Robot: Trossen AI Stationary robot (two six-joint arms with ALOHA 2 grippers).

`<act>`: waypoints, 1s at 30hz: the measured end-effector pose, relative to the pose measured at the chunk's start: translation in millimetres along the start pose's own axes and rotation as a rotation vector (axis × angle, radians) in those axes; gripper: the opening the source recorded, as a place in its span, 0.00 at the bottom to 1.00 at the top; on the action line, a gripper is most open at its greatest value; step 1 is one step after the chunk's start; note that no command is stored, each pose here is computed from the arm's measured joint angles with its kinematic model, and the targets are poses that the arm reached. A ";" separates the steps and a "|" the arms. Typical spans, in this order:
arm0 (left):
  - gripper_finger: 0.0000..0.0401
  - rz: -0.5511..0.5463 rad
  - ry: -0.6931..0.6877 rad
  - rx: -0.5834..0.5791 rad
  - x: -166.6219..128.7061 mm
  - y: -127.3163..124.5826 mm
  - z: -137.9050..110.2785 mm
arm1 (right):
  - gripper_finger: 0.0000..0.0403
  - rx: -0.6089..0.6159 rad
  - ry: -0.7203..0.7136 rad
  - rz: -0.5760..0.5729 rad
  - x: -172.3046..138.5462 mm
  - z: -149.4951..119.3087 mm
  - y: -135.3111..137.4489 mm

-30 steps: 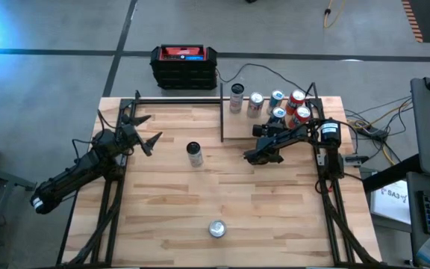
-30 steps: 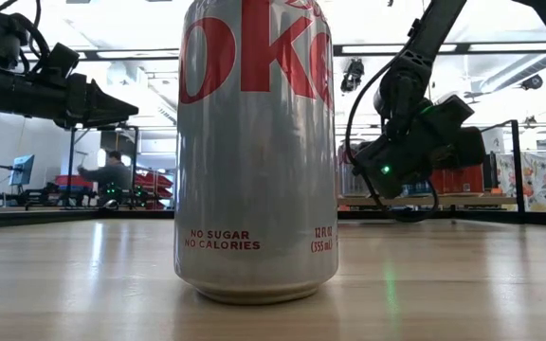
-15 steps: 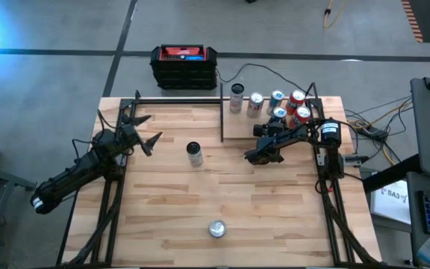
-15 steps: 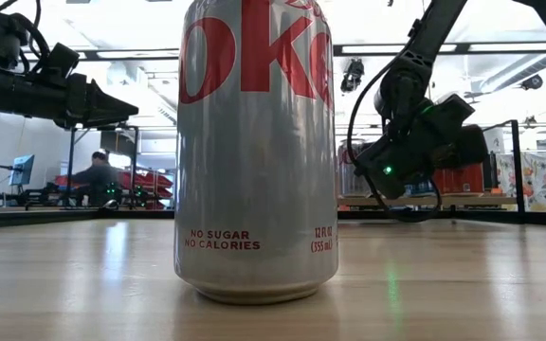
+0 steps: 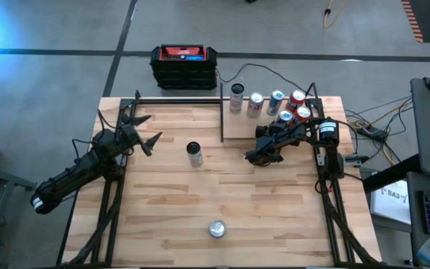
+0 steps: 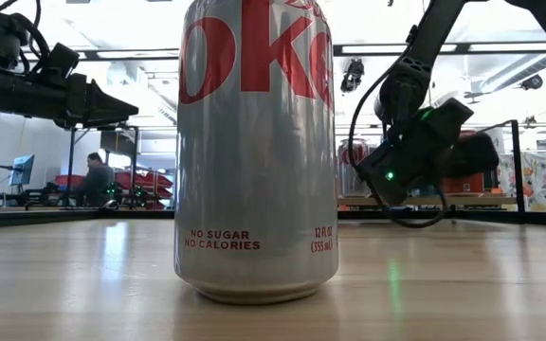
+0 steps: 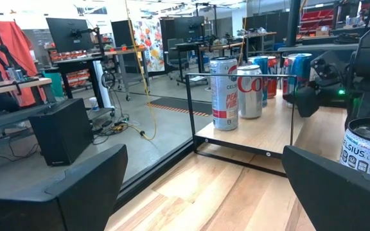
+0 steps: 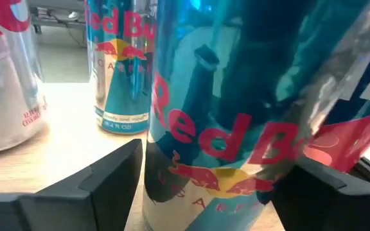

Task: Place canned beverage on shelf
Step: Put the blue soda can on the shelf aligned with the other blue soda can

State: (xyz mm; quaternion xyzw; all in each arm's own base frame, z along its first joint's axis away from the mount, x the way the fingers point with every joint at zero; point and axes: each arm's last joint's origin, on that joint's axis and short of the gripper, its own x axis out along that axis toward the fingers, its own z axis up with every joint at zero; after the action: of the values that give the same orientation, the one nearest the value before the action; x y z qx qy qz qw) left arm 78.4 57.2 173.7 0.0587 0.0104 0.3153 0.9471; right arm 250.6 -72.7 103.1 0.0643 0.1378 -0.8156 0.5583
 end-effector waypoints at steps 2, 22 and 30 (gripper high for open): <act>0.99 0.000 0.000 0.000 0.0 0.0 0.0 | 0.74 0.007 -0.005 0.006 0.0 -0.1 0.6; 0.99 0.000 0.000 0.000 0.0 0.0 0.0 | 0.71 0.037 -0.075 0.076 -2.6 2.8 10.2; 0.99 0.000 0.000 0.000 0.0 0.0 0.1 | 0.66 0.030 -0.072 0.081 -3.0 2.9 12.3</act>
State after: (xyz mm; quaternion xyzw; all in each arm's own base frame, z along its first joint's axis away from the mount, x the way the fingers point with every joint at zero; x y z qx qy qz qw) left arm 78.4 57.2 173.8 0.0587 0.0103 0.3152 0.9472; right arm 263.2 -75.1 104.7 0.0486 0.1027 -0.7962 0.5943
